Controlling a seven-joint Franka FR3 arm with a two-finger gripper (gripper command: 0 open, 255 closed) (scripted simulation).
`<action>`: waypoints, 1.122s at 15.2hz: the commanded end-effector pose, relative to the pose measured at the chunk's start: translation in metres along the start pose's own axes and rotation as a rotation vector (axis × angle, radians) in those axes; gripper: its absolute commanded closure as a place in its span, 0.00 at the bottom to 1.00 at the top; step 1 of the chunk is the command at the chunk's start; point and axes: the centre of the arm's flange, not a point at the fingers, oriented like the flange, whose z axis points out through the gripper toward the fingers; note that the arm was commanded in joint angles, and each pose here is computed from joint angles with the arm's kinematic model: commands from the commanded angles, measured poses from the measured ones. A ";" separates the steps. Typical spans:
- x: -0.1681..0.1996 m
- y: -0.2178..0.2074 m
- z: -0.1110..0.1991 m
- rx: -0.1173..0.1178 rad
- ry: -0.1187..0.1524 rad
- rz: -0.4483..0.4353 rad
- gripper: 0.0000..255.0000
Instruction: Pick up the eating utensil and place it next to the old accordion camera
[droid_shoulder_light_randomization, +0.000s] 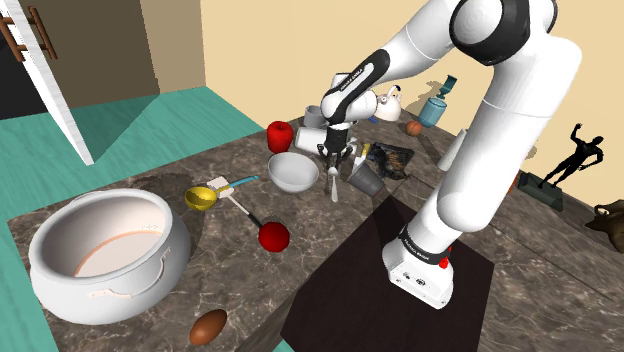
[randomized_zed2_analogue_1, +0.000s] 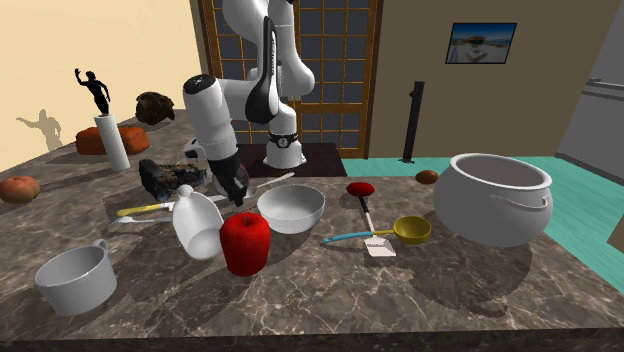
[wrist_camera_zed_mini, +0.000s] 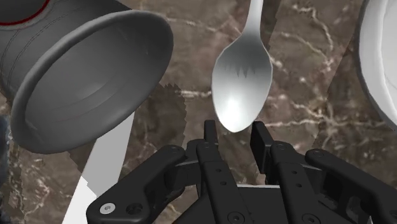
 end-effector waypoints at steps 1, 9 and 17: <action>-0.001 0.001 -0.012 -0.001 0.000 0.000 1.00; -0.009 0.006 -0.053 -0.001 0.000 0.000 1.00; -0.017 0.012 -0.094 -0.001 0.000 0.000 1.00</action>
